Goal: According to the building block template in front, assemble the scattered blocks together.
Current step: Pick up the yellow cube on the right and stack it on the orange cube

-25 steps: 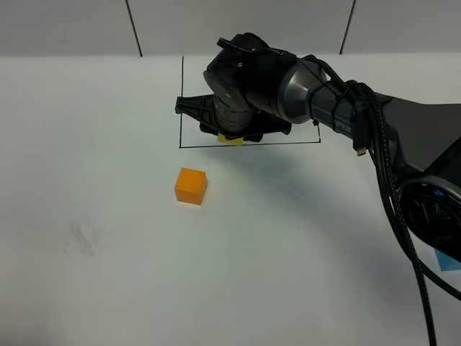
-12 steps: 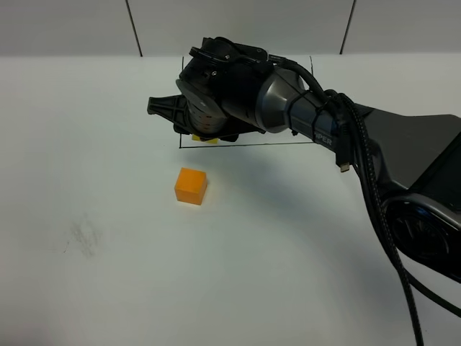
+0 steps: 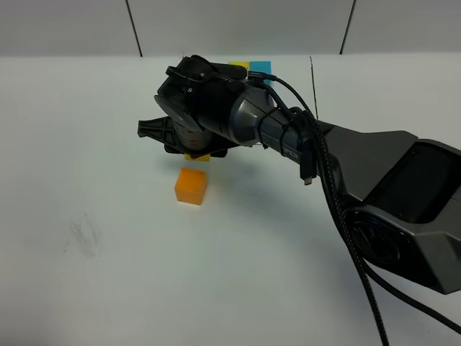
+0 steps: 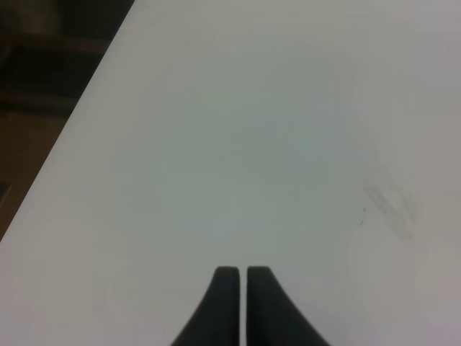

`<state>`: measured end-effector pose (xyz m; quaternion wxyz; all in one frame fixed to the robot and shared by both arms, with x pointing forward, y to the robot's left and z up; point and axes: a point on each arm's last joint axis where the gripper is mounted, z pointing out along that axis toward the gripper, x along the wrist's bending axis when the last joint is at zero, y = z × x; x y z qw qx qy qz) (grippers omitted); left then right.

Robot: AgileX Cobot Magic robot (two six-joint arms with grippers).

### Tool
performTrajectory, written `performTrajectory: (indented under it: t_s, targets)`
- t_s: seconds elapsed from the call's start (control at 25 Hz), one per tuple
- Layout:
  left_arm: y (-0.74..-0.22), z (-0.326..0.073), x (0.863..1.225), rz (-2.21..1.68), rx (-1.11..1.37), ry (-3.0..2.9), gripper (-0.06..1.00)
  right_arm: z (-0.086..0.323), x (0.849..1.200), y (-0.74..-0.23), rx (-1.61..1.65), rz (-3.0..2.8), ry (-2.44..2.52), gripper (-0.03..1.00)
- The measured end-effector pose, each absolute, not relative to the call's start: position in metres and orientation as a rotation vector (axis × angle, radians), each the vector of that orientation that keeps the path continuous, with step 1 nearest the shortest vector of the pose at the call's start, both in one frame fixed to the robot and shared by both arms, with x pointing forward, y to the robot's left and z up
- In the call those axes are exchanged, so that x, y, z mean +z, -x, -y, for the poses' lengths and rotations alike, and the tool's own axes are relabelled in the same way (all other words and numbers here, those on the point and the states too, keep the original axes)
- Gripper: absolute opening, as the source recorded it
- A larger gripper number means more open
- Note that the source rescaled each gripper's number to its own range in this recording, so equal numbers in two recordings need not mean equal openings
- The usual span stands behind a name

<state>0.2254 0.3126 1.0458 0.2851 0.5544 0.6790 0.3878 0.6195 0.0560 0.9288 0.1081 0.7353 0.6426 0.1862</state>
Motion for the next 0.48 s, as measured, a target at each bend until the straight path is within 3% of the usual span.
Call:
performTrajectory:
  t_s: [0.48]
  targets:
    - [-0.2254, -0.3126, 1.0458, -1.816, 1.037, -1.483, 0.0, -0.0564, 0.9227, -0.6175, 0.512, -1.865, -2.2, 0.47]
